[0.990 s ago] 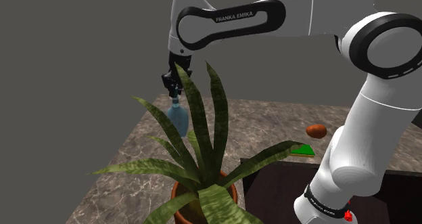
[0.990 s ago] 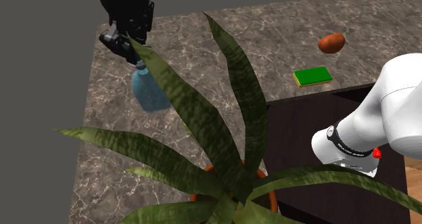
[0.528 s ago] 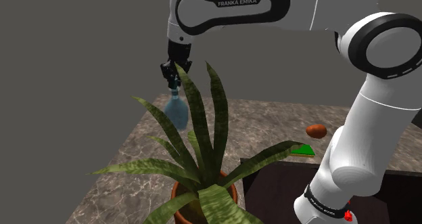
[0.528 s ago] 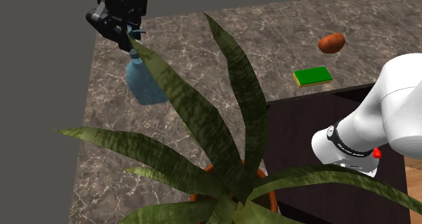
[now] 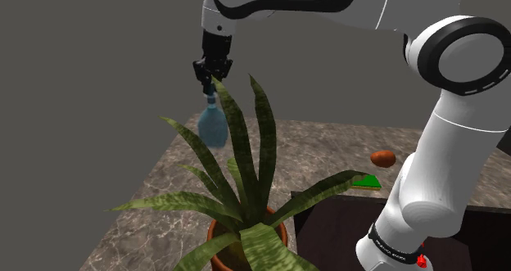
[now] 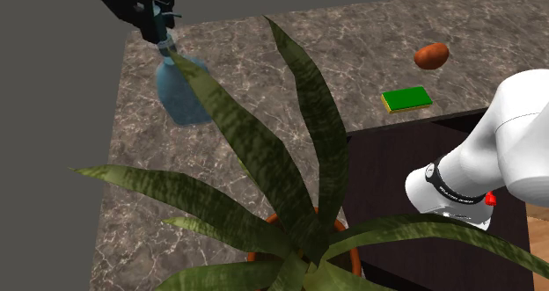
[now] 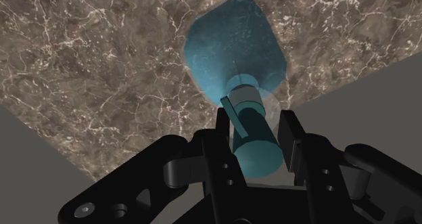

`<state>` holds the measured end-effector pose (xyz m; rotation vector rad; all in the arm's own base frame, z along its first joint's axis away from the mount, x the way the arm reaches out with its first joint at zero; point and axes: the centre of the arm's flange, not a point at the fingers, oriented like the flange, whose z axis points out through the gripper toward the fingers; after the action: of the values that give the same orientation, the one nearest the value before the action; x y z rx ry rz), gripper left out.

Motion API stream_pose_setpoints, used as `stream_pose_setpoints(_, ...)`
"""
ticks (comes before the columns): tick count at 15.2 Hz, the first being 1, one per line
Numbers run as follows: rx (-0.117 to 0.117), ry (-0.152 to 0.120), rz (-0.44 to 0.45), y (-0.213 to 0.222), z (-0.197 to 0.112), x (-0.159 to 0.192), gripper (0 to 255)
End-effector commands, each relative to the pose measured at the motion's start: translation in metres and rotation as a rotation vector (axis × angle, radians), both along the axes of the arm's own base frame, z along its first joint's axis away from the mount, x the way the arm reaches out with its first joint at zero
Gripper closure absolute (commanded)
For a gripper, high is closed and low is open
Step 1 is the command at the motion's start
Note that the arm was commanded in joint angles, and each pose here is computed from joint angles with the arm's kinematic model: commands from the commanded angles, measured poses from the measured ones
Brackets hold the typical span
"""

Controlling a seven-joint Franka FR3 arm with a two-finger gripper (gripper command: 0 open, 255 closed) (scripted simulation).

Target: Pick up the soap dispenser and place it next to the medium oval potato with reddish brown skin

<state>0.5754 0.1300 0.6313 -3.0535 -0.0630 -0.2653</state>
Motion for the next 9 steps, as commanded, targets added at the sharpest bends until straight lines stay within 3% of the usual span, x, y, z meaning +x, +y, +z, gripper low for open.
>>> stream_pose_setpoints(1, 0.0, 0.0, 0.0, 0.001, 0.011, 0.0, 255)
stream_pose_setpoints(9, 0.0, 0.0, 0.0, 0.001, 0.053, 0.0, 255)
